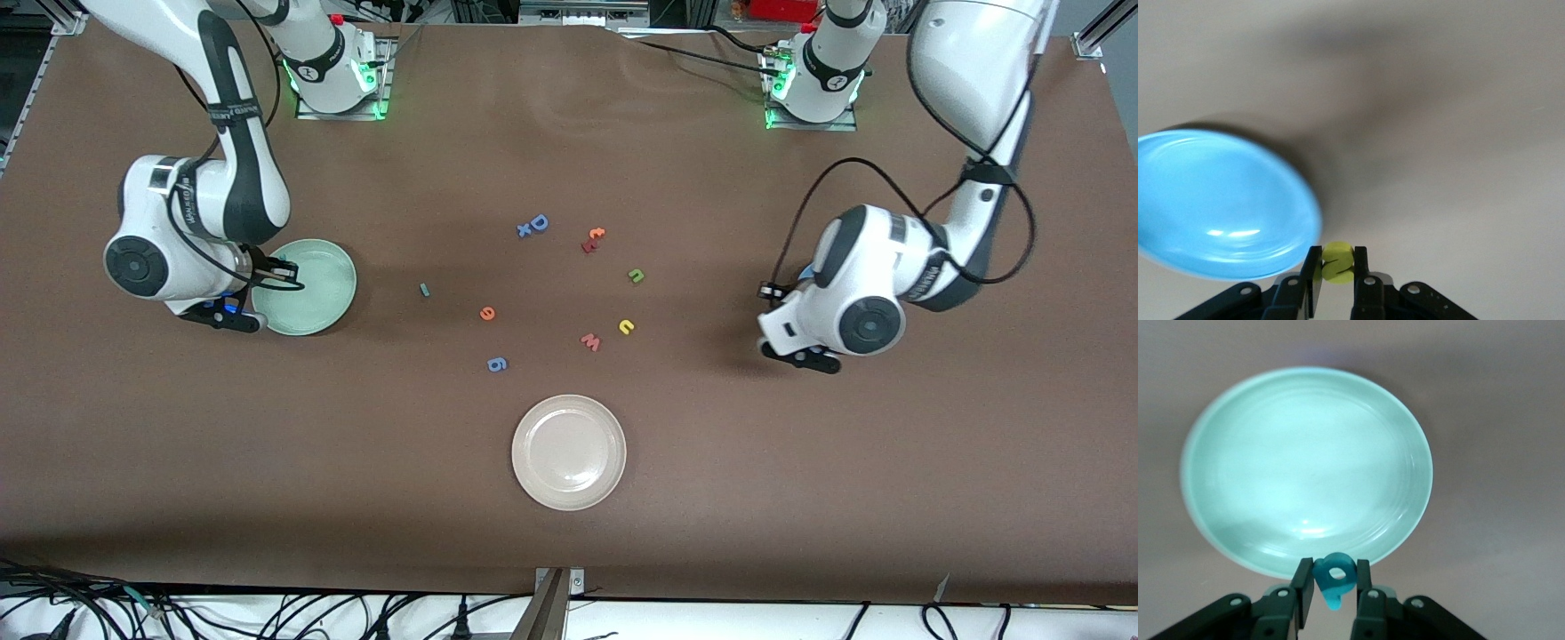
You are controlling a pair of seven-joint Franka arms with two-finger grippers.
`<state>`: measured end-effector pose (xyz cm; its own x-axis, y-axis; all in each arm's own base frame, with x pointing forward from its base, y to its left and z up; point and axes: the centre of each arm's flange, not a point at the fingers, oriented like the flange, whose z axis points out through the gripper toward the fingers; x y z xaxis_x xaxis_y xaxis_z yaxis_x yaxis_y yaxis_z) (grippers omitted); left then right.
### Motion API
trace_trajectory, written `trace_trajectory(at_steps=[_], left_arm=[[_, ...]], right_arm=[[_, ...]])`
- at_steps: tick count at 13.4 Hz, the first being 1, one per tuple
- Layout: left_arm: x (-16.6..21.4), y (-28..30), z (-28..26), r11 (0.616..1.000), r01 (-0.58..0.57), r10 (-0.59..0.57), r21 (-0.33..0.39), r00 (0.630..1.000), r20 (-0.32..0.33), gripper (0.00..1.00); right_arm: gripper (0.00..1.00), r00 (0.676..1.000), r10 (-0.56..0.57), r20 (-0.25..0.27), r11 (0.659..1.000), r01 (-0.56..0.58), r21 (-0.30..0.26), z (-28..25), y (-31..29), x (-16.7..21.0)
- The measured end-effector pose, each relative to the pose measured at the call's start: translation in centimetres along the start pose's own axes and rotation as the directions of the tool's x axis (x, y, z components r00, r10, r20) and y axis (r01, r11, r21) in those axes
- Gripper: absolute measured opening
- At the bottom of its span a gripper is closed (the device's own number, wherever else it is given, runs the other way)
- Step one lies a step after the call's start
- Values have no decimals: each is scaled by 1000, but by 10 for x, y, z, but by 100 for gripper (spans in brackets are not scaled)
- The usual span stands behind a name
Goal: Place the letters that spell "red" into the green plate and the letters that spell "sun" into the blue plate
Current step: 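Place the p on the green plate while the left gripper places the u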
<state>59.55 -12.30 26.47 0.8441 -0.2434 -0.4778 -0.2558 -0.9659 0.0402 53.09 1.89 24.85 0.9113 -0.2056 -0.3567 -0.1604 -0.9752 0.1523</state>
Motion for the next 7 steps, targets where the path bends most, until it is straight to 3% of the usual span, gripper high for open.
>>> trace_trajectory(at_steps=[3,7], left_arm=[[0,-37,10,999,5,-6,36,1000,26,23],[16,-68,41,996,13,-19,84,997,73,23]], right_arm=[[30,999,-33,-32,999,33,-7,38,17,0],[30,999,-39,-27,999,38,-15,58,36,5]])
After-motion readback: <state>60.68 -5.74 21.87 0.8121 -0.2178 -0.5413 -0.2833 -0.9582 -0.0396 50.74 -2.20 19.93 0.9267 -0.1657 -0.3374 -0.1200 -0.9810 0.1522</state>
